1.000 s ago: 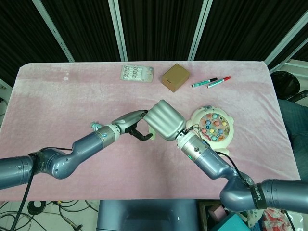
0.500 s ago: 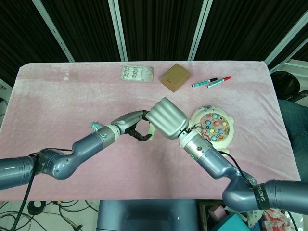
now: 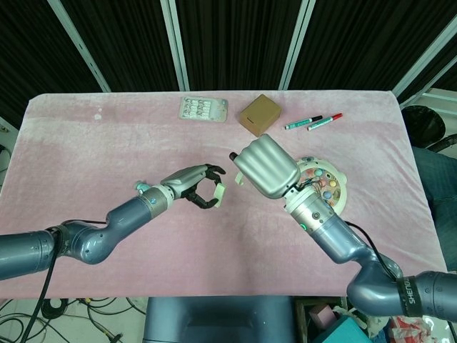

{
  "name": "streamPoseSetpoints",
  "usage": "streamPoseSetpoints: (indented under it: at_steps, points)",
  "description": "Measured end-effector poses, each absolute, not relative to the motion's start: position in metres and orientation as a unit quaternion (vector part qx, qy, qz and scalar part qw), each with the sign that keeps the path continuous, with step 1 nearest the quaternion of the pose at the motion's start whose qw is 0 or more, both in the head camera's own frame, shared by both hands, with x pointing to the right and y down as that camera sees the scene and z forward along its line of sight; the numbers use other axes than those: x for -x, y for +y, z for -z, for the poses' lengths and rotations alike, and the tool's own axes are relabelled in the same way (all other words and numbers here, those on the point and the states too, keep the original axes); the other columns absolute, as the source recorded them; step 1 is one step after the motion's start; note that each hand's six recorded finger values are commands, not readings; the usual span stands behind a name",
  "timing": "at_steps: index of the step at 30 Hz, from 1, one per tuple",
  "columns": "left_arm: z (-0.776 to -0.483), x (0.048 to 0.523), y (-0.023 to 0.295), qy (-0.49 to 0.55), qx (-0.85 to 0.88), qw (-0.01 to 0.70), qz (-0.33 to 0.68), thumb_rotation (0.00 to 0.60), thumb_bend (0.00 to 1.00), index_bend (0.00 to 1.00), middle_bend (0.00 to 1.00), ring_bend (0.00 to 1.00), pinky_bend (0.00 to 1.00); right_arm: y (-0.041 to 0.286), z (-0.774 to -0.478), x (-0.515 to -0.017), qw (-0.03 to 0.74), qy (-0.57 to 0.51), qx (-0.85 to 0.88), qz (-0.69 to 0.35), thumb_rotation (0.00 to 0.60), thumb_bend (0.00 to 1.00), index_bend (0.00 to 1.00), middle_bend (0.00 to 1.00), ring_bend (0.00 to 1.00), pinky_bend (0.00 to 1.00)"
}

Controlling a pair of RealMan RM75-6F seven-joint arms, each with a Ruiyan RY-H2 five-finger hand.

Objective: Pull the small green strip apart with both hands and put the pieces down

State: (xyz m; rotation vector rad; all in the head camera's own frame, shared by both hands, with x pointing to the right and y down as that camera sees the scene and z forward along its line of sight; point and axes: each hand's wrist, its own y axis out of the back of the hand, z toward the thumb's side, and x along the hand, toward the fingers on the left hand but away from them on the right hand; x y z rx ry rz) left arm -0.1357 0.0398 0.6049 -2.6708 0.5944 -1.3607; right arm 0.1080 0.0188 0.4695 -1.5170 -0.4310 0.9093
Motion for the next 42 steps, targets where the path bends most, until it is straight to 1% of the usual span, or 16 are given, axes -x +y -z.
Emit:
streamPoseSetpoints:
  at_steps: [5, 11, 17, 24, 34, 42]
  points:
    - [-0.619, 0.156, 0.041, 0.19, 0.861, 0.053, 0.47, 0.6, 0.5, 0.6, 0.12, 0.0, 0.0, 0.015, -0.465, -0.128, 0.613, -0.194, 0.649, -0.408, 0.6, 0.44, 0.78, 0.88, 0.93, 0.79]
    - [-0.638, 0.177, 0.046, 0.174, 0.843, 0.099, 0.5, 0.6, 0.5, 0.59, 0.12, 0.0, 0.0, 0.024, -0.483, -0.147, 0.598, -0.171, 0.653, -0.431, 0.6, 0.44, 0.78, 0.88, 0.93, 0.79]
    - [-0.652, 0.188, 0.048, 0.153, 0.818, 0.187, 0.522, 0.6, 0.5, 0.59, 0.11, 0.0, 0.0, 0.038, -0.519, -0.16, 0.563, -0.145, 0.673, -0.457, 0.6, 0.44, 0.78, 0.88, 0.93, 0.79]
    - [-0.667, 0.185, 0.061, 0.114, 0.772, 0.305, 0.546, 0.6, 0.5, 0.58, 0.11, 0.0, 0.0, 0.064, -0.57, -0.167, 0.515, -0.123, 0.703, -0.476, 0.6, 0.44, 0.78, 0.88, 0.93, 0.79]
    - [-0.701, 0.186, 0.095, 0.053, 0.726, 0.351, 0.589, 0.6, 0.5, 0.57, 0.11, 0.0, 0.0, 0.101, -0.631, -0.17, 0.472, -0.111, 0.724, -0.491, 0.6, 0.44, 0.78, 0.88, 0.93, 0.79]
    - [-0.715, 0.178, 0.107, 0.032, 0.709, 0.381, 0.592, 0.6, 0.5, 0.54, 0.09, 0.0, 0.0, 0.129, -0.668, -0.176, 0.443, -0.108, 0.731, -0.508, 0.6, 0.42, 0.78, 0.88, 0.93, 0.79]
